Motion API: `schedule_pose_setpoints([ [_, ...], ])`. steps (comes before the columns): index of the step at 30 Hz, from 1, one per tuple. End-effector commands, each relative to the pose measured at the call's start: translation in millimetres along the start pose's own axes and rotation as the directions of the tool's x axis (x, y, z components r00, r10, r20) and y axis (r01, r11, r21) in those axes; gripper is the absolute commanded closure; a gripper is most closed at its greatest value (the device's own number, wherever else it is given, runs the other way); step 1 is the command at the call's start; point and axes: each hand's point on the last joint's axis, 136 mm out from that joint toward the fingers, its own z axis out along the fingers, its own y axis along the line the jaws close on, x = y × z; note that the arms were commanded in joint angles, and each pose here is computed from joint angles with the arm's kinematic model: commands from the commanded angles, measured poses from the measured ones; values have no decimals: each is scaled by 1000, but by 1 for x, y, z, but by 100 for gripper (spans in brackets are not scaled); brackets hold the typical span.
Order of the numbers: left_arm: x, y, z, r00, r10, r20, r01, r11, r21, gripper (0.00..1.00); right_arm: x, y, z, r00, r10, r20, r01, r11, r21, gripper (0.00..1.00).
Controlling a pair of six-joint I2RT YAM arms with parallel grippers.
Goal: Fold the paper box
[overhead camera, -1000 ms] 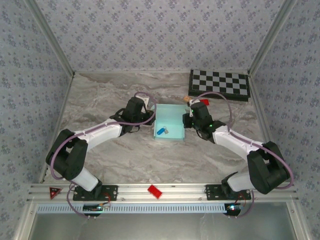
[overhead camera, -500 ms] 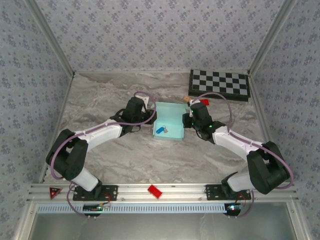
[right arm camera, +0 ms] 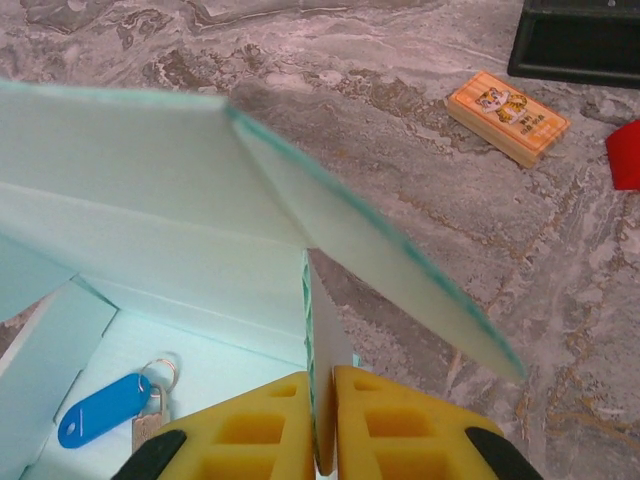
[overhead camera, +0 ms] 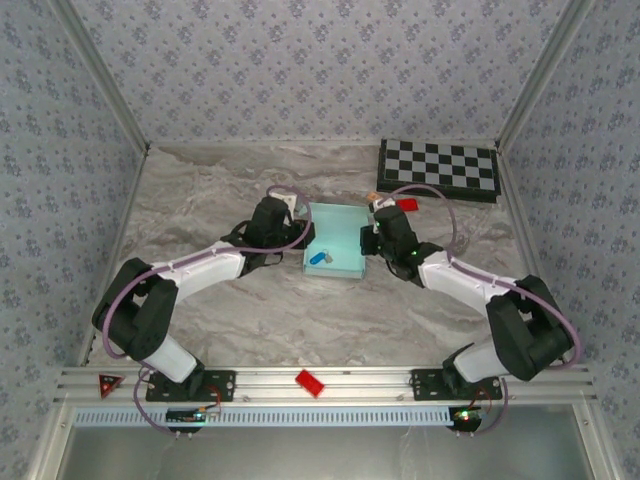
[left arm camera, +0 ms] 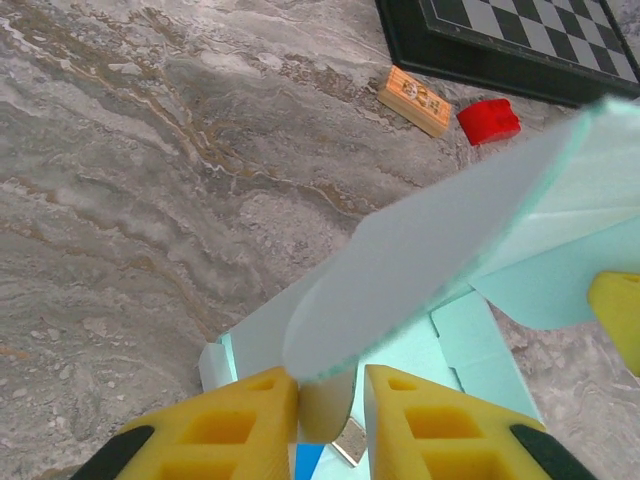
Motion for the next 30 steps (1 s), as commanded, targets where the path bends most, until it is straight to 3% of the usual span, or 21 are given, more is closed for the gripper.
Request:
schedule_pose_setpoints([
  [1, -2, -1, 3, 999, -8, 34, 8, 1000, 2, 78, -22, 15, 3, 998, -16, 69, 18, 999, -27, 88],
  [30, -3, 9, 2, 994, 8, 112, -7, 1000, -12, 82, -36, 30, 11, 978, -90, 187, 92, 996, 1, 89],
])
